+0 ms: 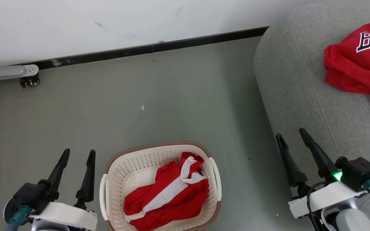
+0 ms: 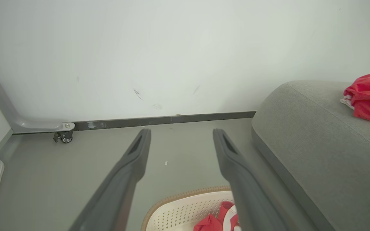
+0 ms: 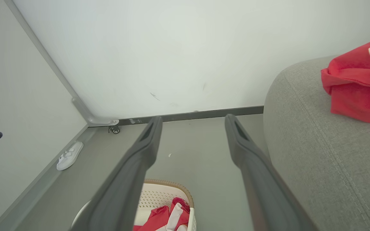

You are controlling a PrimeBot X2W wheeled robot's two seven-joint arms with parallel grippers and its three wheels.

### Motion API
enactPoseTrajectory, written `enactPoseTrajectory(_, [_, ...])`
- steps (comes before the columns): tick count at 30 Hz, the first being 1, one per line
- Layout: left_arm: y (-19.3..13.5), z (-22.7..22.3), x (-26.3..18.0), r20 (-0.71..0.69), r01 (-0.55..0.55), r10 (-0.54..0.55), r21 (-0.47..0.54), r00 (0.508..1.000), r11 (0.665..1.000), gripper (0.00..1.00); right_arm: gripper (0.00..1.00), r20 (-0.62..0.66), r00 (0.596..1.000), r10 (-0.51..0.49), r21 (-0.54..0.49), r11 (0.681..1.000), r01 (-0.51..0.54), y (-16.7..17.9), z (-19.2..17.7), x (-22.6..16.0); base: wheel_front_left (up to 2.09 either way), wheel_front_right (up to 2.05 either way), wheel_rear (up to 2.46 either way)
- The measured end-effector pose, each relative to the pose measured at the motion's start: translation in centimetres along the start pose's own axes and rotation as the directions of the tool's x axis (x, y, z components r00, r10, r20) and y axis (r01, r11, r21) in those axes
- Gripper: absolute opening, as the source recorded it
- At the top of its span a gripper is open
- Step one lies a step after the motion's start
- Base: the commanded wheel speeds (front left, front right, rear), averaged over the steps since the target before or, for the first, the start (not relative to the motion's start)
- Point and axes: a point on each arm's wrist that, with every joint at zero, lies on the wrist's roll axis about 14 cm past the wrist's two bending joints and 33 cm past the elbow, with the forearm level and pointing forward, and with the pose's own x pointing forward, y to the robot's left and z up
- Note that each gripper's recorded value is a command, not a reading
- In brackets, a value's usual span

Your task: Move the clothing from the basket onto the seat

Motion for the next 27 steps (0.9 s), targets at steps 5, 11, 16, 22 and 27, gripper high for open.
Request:
enactPoseTrajectory(5, [-0.1,-0.9,0.8,-0.021,0.014,-0.014,-0.003,1.0,1.0,1.0,1.0,-0.003,1.0,-0.003,0.007,1.0,0.003,0.0,-0.4,0.8,0.0,0.0,0.0])
enactPoseTrajectory(11, [-0.2,-2.0,1.8,-0.045,0.028,-0.029,-0.009,0.999,1.0,1.0,1.0,-0.007,1.0,-0.007,0.008,1.0,0.007,-0.2,-0.8,1.8,0.0,0.0,0.0])
enactPoseTrajectory(16, [-0.4,-3.1,2.5,-0.068,0.045,-0.045,-0.012,0.997,0.999,1.0,1.0,-0.018,1.0,-0.012,0.01,1.0,0.012,-0.4,-1.4,2.5,0.0,0.0,0.0])
enactPoseTrajectory(22, [-1.1,-5.0,3.1,-0.113,0.076,-0.078,-0.027,0.99,0.997,1.0,1.0,-0.026,1.0,-0.013,0.012,1.0,0.013,-0.5,-2.0,3.4,0.0,0.0,0.0])
enactPoseTrajectory(27, [-2.1,-6.9,3.3,-0.16,0.108,-0.113,-0.041,0.981,0.993,1.0,1.0,-0.044,0.999,-0.024,0.01,1.0,0.024,-0.8,-2.9,3.7,0.0,0.0,0.0])
